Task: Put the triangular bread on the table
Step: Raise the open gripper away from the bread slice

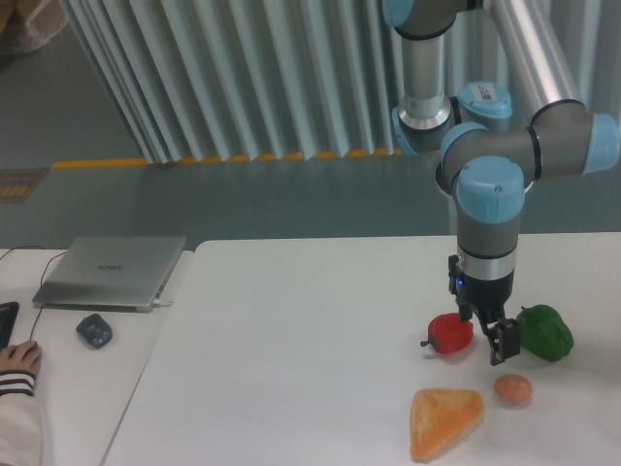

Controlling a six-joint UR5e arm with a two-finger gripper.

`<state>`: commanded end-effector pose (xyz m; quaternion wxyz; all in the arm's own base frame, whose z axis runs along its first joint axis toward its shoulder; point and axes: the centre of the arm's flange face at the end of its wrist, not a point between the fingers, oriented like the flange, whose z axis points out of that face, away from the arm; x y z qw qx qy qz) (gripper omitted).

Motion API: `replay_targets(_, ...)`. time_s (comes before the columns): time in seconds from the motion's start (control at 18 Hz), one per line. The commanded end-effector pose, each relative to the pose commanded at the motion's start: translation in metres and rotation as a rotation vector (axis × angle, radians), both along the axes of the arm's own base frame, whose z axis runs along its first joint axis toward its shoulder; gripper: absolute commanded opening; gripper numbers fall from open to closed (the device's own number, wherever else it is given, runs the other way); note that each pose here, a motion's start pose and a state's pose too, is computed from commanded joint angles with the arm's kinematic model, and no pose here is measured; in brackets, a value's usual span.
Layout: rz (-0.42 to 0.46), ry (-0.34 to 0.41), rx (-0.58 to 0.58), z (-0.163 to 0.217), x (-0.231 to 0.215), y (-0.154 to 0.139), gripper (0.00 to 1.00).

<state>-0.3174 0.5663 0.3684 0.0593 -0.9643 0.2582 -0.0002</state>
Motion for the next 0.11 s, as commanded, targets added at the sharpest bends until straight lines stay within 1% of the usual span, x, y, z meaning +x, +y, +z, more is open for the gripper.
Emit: replay_targets(0.11, -0.003, 0.001, -0.005, -0.0026, 0.0011, 0.001, 1.0)
